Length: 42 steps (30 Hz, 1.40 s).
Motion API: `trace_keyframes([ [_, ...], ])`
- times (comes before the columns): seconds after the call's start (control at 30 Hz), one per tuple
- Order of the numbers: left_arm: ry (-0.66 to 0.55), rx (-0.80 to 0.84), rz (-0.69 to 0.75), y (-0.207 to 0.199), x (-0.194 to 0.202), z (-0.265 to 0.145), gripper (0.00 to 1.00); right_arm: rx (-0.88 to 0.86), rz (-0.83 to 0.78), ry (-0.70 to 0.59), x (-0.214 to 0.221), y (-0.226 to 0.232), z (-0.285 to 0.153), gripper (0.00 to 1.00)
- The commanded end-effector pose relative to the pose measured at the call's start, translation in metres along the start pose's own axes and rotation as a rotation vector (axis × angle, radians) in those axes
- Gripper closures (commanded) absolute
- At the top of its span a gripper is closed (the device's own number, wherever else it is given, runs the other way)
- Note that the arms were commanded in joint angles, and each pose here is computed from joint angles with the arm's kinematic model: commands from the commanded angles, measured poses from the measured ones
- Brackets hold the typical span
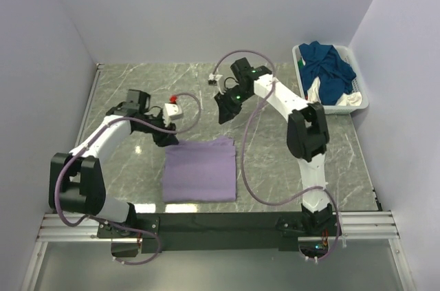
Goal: Fold and stack the t-shirts
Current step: Fold the tshirt
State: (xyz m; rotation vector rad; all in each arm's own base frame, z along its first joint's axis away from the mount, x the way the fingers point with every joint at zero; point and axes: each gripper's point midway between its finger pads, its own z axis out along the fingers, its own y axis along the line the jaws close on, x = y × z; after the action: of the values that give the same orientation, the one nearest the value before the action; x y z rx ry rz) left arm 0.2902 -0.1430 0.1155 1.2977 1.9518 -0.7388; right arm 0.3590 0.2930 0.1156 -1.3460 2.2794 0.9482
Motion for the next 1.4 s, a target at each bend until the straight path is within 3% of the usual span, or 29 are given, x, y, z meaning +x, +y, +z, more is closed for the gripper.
trace_keyframes([
  [0.0,0.003,0.016,0.189,0.0,-0.013,0.023,0.5,-0.166,0.134,-0.064,-0.02,0.018,0.031,0.69],
  [0.27,0.073,0.056,0.318,-0.006,-0.012,0.067,0.49,-0.247,0.244,-0.073,-0.019,0.015,0.082,0.68],
  [0.53,0.109,0.101,0.334,-0.011,-0.005,0.09,0.5,-0.3,0.306,-0.01,0.004,0.018,0.115,0.68],
  [0.73,0.113,0.135,0.336,-0.018,-0.006,0.1,0.62,-0.333,0.361,0.049,0.026,0.021,0.132,0.72],
  [0.87,0.115,0.136,0.336,-0.02,-0.005,0.1,0.85,-0.356,0.386,0.075,0.036,0.024,0.137,0.8],
  [1.0,0.09,0.111,0.371,-0.021,-0.017,0.09,0.99,-0.381,0.407,0.088,0.043,0.027,0.138,0.85],
  [1.37,0.056,0.008,0.467,-0.005,-0.046,0.074,0.99,-0.418,0.429,0.105,0.053,0.031,0.142,0.87],
])
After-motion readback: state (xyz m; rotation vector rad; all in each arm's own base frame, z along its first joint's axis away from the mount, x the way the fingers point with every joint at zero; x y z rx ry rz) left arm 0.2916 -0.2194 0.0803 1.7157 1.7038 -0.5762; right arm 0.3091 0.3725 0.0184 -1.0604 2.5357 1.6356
